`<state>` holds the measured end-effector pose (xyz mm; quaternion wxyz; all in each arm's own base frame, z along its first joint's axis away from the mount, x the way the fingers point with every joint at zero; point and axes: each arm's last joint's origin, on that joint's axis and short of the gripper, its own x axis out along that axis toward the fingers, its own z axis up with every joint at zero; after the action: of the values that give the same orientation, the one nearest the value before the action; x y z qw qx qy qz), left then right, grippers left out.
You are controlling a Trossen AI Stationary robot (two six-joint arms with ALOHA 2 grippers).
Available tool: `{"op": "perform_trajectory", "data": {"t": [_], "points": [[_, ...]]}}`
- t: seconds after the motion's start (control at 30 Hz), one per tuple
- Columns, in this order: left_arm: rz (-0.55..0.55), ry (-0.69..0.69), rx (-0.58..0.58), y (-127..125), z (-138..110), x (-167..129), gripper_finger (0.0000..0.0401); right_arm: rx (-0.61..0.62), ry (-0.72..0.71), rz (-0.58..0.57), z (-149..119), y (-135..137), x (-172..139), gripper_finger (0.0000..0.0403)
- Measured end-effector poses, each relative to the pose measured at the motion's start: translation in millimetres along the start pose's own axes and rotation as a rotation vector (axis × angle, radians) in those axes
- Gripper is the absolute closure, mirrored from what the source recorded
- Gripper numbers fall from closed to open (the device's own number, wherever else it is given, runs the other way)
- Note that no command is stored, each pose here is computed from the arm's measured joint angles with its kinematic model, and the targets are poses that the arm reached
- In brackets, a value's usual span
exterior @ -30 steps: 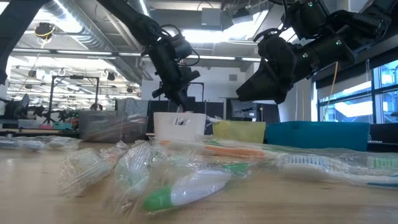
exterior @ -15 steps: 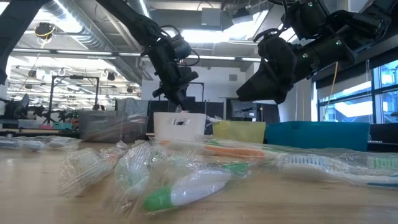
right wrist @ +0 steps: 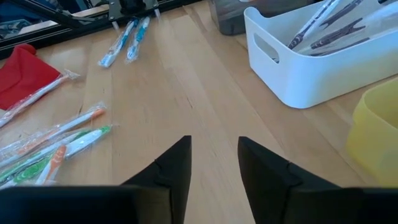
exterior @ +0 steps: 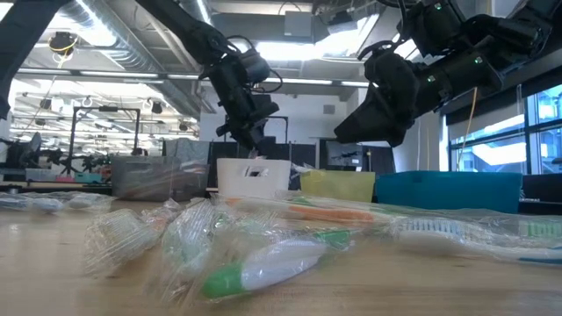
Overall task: Pick & Place Toothbrushes
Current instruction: Put the violet toothbrush into the white bin, then put the blue toothbrush into the yellow bin
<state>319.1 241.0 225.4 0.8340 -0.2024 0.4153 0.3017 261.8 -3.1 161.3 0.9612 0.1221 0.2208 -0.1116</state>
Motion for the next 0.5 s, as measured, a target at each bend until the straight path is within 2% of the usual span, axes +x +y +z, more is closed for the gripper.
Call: {"op": "perform_trajectory", "data": {"t": [0.23, 0.5], "points": [[-0.001, 0.0, 0.0, 0, 0, 0, 0.0276, 0.007, 0.055, 0.027, -5, 0, 0, 0.0279], [-0.001, 0.0, -0.002, 0, 0, 0, 0.0247, 0.05, 0.11, 0.189, -8, 11, -2, 0.0294]]}}
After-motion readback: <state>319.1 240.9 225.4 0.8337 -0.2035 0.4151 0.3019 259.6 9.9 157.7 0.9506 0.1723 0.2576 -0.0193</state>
